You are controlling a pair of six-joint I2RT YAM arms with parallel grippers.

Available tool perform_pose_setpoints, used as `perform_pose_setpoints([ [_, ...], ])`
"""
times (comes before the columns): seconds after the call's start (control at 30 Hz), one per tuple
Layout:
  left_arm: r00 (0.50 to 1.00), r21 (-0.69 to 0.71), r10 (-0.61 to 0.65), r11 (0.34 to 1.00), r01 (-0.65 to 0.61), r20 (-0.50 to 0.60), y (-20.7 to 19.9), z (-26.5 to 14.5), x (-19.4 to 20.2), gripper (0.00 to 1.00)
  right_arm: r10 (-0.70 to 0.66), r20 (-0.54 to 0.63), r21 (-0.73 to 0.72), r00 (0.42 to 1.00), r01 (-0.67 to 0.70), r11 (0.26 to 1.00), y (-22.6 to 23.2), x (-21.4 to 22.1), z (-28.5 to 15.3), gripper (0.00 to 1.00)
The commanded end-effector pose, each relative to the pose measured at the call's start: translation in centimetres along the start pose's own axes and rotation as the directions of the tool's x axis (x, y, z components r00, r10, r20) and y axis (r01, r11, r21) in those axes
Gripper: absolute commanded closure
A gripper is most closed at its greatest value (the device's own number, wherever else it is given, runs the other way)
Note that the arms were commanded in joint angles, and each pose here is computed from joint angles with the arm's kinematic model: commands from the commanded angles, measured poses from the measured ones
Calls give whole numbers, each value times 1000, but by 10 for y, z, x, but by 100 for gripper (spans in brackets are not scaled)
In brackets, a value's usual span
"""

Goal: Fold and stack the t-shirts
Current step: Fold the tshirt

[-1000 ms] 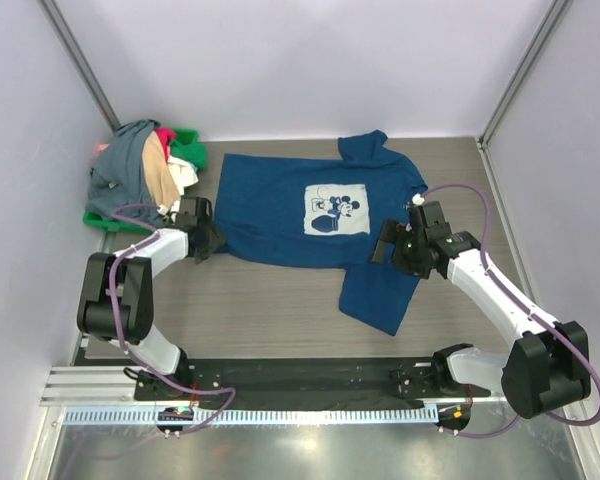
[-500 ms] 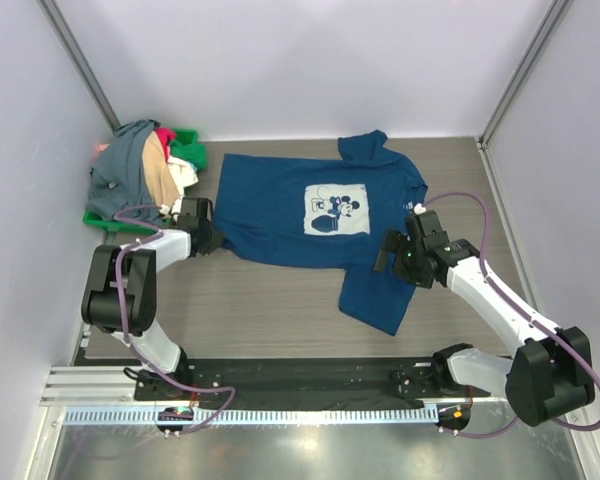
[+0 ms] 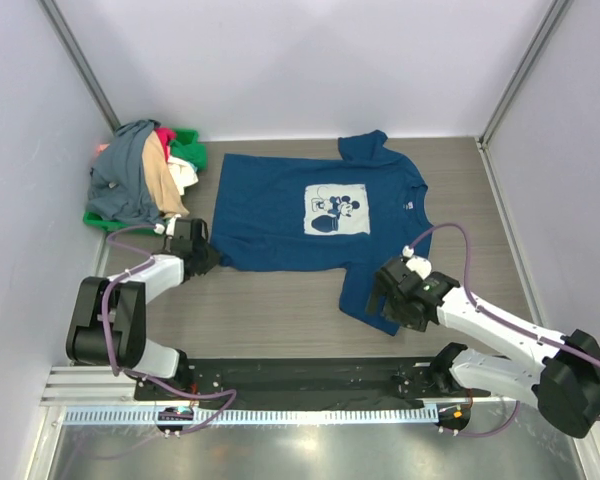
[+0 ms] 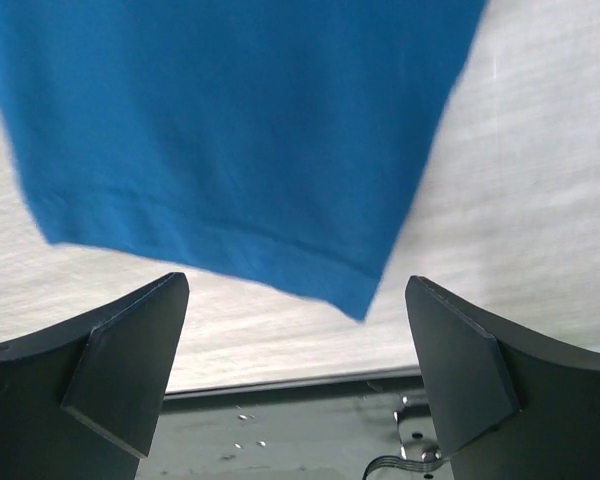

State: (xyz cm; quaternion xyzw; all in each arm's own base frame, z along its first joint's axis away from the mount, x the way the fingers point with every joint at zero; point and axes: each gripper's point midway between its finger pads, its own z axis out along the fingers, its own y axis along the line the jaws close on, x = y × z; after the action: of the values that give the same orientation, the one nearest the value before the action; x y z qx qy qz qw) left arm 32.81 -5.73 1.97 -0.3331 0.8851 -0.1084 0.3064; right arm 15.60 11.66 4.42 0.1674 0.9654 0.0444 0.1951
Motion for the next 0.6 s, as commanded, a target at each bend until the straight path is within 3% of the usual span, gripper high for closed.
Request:
perform_pose_setpoints([
  [0.0,1000,-19,14,1000,-14,-25,15,-2,15,100,108,81,32,991,-111,993,-5,0,-2,4],
  [0.57,1000,15,11,1000,-11,-10,15,-7,17,100,106,104,54,989,-112,992,-5,13,3,11],
])
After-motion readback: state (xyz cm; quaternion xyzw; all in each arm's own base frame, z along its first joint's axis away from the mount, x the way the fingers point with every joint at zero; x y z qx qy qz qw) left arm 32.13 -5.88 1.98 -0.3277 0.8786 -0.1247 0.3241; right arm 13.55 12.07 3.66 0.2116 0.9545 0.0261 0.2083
